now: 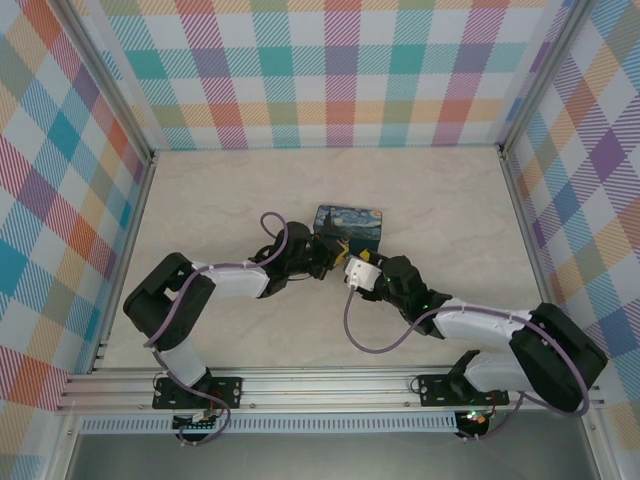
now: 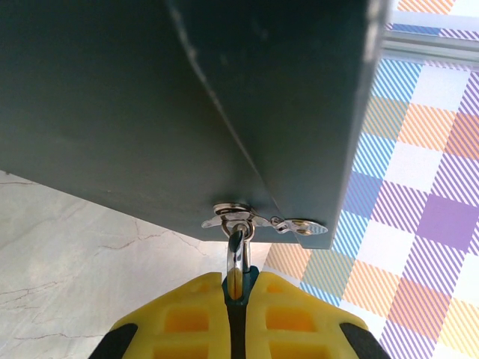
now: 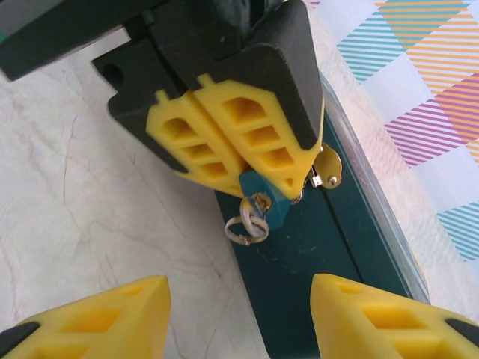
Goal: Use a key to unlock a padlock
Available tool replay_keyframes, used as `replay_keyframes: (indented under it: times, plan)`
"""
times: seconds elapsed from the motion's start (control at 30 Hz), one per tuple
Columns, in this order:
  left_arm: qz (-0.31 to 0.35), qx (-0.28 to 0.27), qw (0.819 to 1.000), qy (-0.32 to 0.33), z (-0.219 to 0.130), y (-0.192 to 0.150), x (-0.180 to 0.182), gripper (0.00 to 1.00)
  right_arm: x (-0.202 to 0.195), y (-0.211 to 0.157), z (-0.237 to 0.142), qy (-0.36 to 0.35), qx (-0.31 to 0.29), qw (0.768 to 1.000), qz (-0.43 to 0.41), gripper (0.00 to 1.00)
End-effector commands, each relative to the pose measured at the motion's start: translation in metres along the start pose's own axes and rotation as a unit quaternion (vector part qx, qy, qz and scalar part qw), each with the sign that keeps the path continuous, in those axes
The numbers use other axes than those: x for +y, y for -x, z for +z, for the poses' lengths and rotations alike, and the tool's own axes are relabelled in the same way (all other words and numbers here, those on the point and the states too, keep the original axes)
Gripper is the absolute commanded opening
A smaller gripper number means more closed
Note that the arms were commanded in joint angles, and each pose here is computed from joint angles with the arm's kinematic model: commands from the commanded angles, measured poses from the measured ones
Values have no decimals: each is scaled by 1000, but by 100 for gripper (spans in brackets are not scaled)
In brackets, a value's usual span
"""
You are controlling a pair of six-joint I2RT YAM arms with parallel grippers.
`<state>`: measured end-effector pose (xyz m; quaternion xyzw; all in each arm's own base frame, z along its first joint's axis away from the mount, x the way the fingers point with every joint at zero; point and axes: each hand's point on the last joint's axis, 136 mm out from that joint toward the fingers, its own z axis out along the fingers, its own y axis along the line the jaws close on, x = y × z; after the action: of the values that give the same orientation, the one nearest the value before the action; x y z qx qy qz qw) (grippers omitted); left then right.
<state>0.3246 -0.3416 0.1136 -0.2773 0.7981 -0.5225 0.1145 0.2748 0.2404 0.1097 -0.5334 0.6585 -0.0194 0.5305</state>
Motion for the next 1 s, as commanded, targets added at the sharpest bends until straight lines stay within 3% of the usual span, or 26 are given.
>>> replay_keyframes:
  times: [0.0, 0.17, 0.53, 0.97]
  plan:
    - [4, 1, 999, -37, -8, -6, -31, 0, -17, 30, 4, -25, -51, 998, 21, 51]
    - [6, 0, 999, -38, -9, -6, -33, 0, -18, 30, 10, -27, -47, 998, 17, 48]
    - [4, 0, 999, -35, -8, -6, -30, 0, -16, 28, 18, -24, -40, 999, 23, 30]
    - [-1, 1, 1000, -31, -5, -5, -26, 0, -14, 31, 21, -16, -42, 998, 36, 21]
